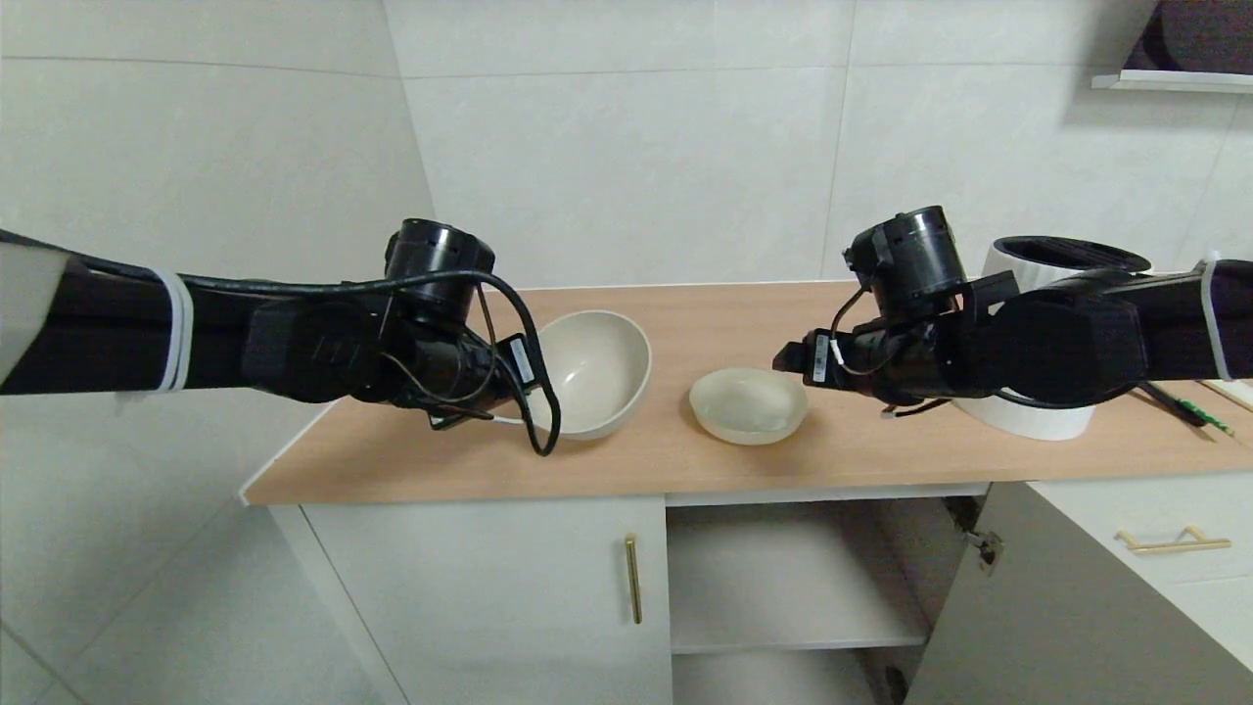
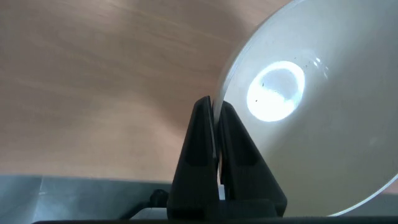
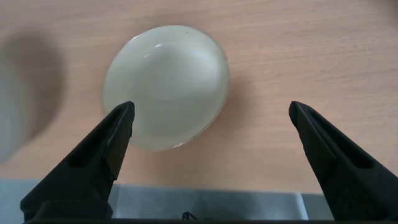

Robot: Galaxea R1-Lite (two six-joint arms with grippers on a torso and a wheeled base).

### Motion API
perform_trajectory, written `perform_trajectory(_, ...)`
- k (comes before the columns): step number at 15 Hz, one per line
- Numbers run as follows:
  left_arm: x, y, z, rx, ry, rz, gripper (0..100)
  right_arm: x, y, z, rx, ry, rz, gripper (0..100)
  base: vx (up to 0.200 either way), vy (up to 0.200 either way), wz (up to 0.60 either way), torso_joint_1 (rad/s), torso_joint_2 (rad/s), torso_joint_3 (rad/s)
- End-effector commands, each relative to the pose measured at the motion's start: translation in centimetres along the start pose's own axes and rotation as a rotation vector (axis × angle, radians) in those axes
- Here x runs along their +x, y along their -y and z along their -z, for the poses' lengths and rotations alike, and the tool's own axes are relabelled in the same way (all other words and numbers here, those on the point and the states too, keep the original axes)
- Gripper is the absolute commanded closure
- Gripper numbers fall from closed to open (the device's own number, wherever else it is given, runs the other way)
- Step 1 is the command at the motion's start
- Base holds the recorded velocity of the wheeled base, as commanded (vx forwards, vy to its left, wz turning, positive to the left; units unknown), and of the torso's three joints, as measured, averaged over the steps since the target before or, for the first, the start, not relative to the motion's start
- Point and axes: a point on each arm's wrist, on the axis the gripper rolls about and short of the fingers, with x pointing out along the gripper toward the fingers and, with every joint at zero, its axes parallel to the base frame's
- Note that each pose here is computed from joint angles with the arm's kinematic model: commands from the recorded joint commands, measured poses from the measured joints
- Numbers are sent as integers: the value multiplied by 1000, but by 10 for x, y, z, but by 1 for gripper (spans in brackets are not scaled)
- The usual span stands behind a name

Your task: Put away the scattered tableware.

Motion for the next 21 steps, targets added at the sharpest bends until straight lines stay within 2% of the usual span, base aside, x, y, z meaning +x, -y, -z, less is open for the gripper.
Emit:
perform_trajectory(1,-23,0,-4,0,27,27,100,25,0,11,-11,-32,38,0,0,0,0,0,0,0)
perform_trajectory(4,-46,-1,-6,12,24,92,100,59,-2,21,-24,-31,127,0,0,0,0,0,0,0)
perform_trajectory(11,-45,-2,-4,14,17,89,100,81,1,33,-28,-58,163,0,0,0,0,0,0,0)
perform_trajectory(12,-45,-2,-4,14,17,89,100,80,1,33,-26,-57,163,100,0,0,0,0,0,0)
perform_trajectory(19,-52,-4,-3,15,22,94,100,66,1,24,-7,-38,147,100,0,0,0,0,0,0)
perform_trajectory(21,-67,-10,1,50,27,97,100,36,5,14,20,-17,131,100,0,0,0,0,0,0)
